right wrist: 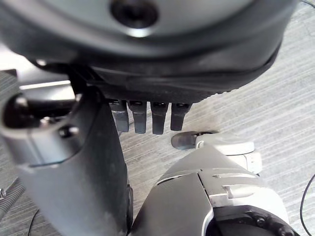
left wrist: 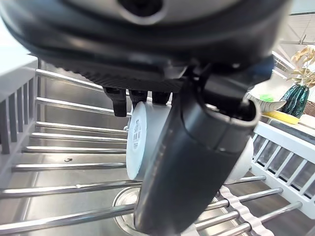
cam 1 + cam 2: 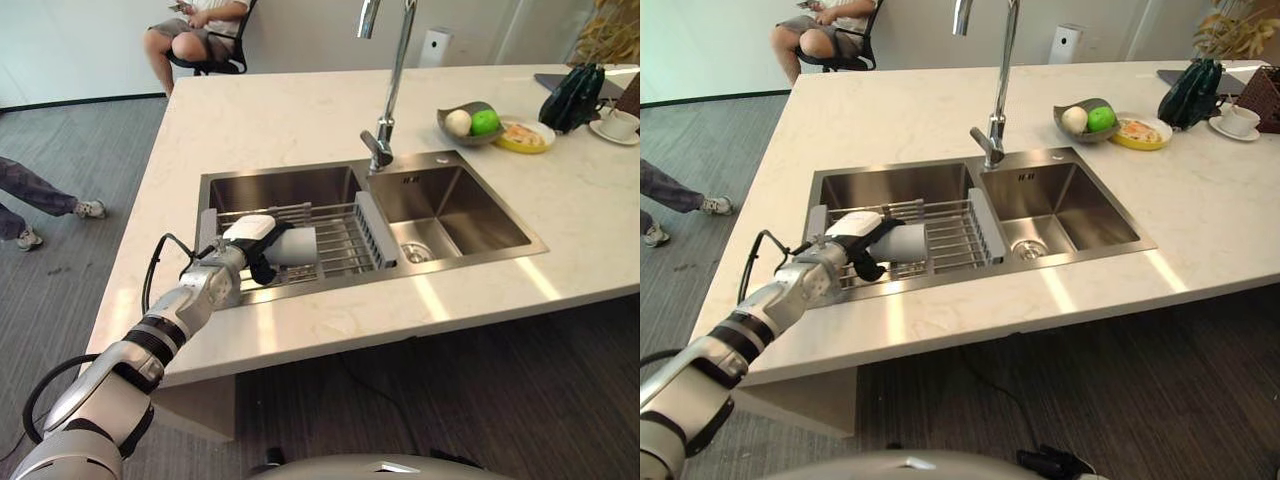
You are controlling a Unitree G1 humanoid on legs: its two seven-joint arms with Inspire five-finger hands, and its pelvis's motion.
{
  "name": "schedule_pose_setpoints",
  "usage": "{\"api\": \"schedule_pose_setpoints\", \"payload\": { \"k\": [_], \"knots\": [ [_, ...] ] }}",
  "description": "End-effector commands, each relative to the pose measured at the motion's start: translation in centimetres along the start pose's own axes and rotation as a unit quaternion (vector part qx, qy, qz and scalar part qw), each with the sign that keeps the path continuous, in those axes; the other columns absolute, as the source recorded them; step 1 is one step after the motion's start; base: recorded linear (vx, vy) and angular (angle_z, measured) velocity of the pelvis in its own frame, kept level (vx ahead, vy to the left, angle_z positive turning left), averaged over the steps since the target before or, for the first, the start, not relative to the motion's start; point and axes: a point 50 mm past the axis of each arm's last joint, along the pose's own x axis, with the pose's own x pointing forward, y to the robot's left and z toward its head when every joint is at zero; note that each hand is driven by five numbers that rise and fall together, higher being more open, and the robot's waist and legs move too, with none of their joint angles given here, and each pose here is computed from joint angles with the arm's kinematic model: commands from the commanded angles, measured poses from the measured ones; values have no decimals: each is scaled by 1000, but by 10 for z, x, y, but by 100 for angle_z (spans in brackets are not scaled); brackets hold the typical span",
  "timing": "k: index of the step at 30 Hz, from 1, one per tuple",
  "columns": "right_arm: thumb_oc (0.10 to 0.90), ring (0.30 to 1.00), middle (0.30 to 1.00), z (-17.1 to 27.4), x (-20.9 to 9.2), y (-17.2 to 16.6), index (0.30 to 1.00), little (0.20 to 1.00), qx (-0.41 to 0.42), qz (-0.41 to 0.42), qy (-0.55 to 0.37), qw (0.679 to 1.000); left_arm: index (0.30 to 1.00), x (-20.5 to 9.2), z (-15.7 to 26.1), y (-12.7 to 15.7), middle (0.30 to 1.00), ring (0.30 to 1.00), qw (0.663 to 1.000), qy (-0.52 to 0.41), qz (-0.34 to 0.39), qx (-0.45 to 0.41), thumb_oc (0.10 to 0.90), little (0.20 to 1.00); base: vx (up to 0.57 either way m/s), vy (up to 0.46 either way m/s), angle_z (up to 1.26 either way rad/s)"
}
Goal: Place the dishes in the dishwasher.
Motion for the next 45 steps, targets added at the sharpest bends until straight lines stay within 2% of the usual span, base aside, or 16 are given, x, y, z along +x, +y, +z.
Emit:
{"api": "schedule_pose_setpoints", "payload": {
  "k": [1, 5, 6, 7, 8, 18, 23, 26, 29, 31, 32, 33, 34, 39, 42, 45],
  "knots": [
    [800, 900, 900, -5, -1, -6, 900, 900, -37, -5, 30, 999, 900, 28, 25, 96, 900, 900, 992, -14, 122, 31, 800, 900, 0, 0, 0],
    [800, 900, 900, -8, -2, -8, 900, 900, -39, -6, 37, 999, 900, 33, 32, 92, 900, 900, 994, -20, 91, 49, 800, 900, 0, 0, 0],
    [800, 900, 900, -8, -2, -8, 900, 900, -38, -6, 40, 998, 719, 35, 33, 91, 719, 719, 995, -18, 84, 55, 679, 719, 0, 0, 0],
    [800, 900, 900, -10, -2, -8, 900, 900, -38, -7, 42, 998, 368, 36, 35, 89, 368, 368, 995, -19, 77, 62, 445, 368, 0, 0, 0],
    [800, 900, 900, -11, -2, -9, 900, 900, -39, -8, 45, 998, 300, 38, 37, 88, 300, 300, 995, -21, 69, 73, 400, 300, 0, 0, 0],
    [800, 900, 900, -12, -3, -12, 900, 900, -33, -19, 42, 998, 300, 37, 53, 88, 300, 300, 988, -65, 77, 117, 400, 300, 0, 0, 0],
    [800, 900, 900, -18, -3, -10, 900, 900, -23, -18, 39, 999, 300, 14, 48, 103, 300, 300, 977, -107, 151, 103, 400, 300, 1, -27, 1],
    [800, 900, 900, -23, -3, -7, 900, 900, -20, -15, 42, 999, 300, -7, 42, 114, 300, 300, 967, -126, 214, 57, 400, 300, -22, -73, 4],
    [800, 900, 900, -28, -1, 4, 900, 900, -15, -5, 43, 999, 300, -48, 27, 119, 300, 300, 925, -151, 323, -135, 400, 300, -6, -109, 17],
    [800, 900, 900, -28, -2, 3, 900, 900, -17, -6, 44, 999, 300, -49, 26, 118, 300, 300, 925, -149, 323, -136, 400, 300, -11, -69, 16],
    [800, 900, 900, -25, 0, 7, 900, 900, -18, 0, 38, 999, 300, -67, 19, 122, 300, 300, 891, -166, 361, -221, 400, 300, -81, -188, 34],
    [800, 900, 900, -21, 1, 10, 900, 900, -27, 6, 33, 999, 300, -87, 10, 127, 300, 300, 838, -188, 402, -318, 400, 300, -109, -259, 47],
    [800, 900, 900, -18, 1, 12, 900, 900, -33, 11, 31, 999, 300, -98, 3, 129, 300, 300, 808, -197, 423, -361, 400, 300, -60, -216, 44],
    [800, 900, 900, -5, 1, 4, 900, 900, -64, 3, 12, 998, 300, -126, -8, 131, 300, 300, 715, -239, 466, -464, 400, 300, -202, -149, 69],
    [800, 900, 900, -1, -3, -15, 900, 900, -70, -24, 8, 997, 300, -127, -12, 122, 300, 300, 697, -234, 470, -489, 400, 300, -269, -10, 224],
    [800, 900, 900, -5, -7, -28, 900, 900, -65, -42, 16, 997, 300, -135, -21, 112, 300, 300, 710, -214, 467, -481, 400, 300, -190, 71, 286]
  ]
}}
